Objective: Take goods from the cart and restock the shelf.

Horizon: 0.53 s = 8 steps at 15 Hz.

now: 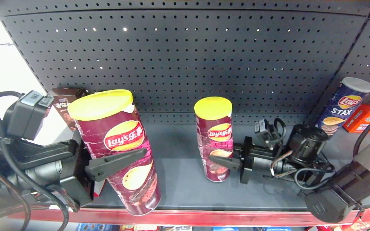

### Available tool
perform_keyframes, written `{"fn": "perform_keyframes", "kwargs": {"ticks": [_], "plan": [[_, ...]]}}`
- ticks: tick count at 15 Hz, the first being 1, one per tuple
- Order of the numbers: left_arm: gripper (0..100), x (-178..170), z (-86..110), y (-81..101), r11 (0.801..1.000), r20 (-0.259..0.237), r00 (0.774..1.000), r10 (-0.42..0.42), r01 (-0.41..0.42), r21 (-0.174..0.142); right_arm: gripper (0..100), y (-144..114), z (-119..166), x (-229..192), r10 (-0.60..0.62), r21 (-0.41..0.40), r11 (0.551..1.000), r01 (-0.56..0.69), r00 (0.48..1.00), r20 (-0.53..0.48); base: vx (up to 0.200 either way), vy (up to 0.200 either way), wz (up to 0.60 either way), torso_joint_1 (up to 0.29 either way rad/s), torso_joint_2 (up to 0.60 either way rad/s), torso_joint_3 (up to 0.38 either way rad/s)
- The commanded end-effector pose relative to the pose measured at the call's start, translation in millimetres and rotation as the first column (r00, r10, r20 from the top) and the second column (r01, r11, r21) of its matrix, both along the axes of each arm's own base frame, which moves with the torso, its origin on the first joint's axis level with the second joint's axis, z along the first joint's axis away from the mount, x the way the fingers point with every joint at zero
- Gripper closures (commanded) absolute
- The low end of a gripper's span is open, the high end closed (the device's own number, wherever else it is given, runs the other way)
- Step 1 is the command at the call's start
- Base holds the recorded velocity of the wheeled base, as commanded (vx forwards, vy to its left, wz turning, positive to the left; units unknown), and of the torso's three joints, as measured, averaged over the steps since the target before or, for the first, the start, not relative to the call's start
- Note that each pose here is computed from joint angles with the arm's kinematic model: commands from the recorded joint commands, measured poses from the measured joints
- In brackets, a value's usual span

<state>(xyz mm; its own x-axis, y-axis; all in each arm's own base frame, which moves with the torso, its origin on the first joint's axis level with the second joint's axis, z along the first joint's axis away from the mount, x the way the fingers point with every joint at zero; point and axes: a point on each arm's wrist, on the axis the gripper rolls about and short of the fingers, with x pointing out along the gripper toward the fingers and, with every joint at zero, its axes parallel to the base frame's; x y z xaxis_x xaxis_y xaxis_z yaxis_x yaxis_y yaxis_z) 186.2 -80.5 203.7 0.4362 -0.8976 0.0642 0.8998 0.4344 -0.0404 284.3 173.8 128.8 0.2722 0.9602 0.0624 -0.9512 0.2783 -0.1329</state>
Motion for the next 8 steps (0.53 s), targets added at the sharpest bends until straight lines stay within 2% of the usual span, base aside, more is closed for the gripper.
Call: {"fn": "perform_keyframes", "kwargs": {"ticks": [1,8], "plan": [[100,0,-0.2,-0.1,1.000,-0.001,1.000,0.000,0.000,0.000,100,-8,-12,-23,0.013,-0.018,1.000,-0.013,0.999,-0.035,0.000,0.000,0.00,0.000,0.00,0.000],[100,-1,-1.5,0.5,1.000,-0.006,1.000,0.001,-0.001,0.001,100,6,-38,-28,0.029,-0.052,0.998,-0.034,0.995,-0.091,0.000,0.000,0.00,0.000,0.00,0.000]]}}
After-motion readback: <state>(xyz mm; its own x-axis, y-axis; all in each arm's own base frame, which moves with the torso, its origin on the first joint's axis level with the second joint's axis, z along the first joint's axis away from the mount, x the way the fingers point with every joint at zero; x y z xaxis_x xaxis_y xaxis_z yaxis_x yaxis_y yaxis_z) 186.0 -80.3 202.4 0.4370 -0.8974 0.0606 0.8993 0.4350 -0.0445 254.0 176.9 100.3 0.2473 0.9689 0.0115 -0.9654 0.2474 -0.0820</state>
